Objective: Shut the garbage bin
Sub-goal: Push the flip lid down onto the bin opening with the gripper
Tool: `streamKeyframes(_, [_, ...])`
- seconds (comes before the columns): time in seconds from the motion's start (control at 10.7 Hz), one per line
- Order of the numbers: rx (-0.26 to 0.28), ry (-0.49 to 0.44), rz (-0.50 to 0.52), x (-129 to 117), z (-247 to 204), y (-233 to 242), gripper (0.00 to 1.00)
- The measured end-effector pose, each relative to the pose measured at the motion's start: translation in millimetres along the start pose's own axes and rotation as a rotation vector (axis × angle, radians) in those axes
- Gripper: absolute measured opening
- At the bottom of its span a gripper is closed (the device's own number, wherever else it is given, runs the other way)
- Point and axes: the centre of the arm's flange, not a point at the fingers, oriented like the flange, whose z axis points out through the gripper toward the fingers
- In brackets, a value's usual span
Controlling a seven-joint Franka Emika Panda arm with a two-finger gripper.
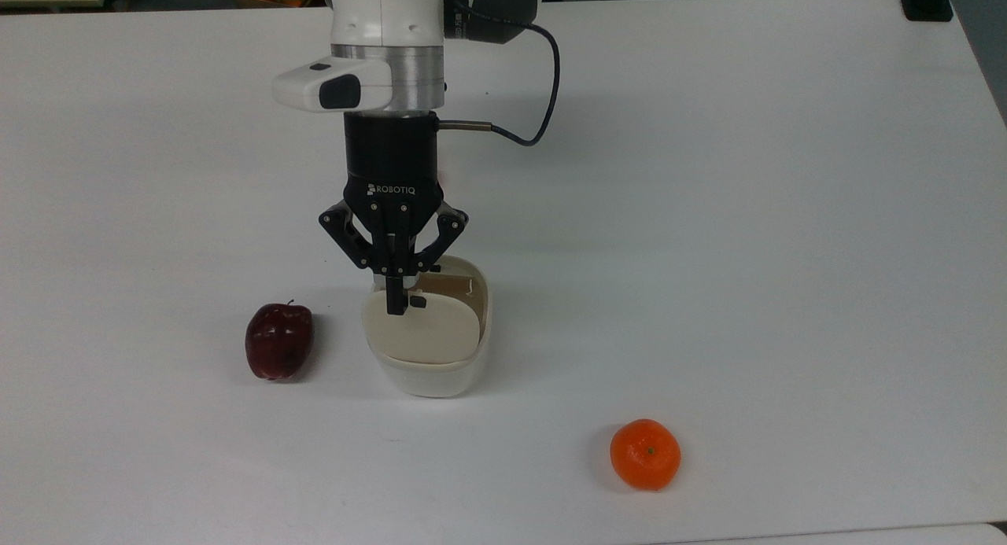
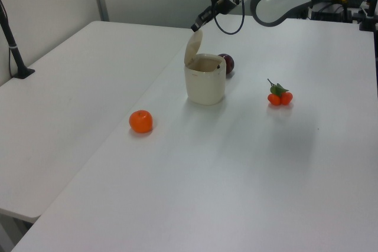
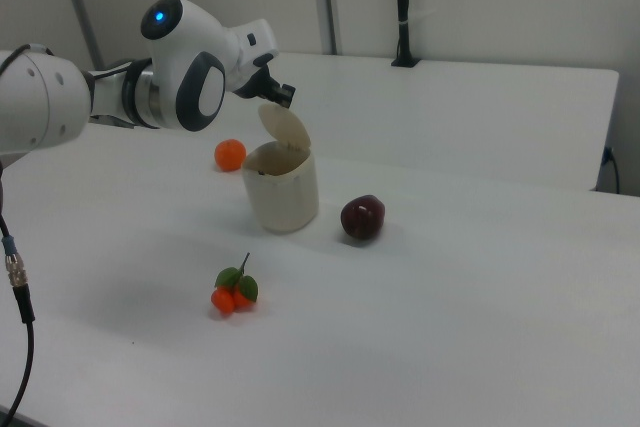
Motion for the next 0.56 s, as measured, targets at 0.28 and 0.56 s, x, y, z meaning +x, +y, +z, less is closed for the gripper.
streamKeyframes(0.28, [-0.023,-0.14,-0.001,-8.2,3.1,0.7,0.01])
streamKeyframes(0.56, [-0.046,-0.289,-0.023,-21.0,1.7,-6.3,0.01])
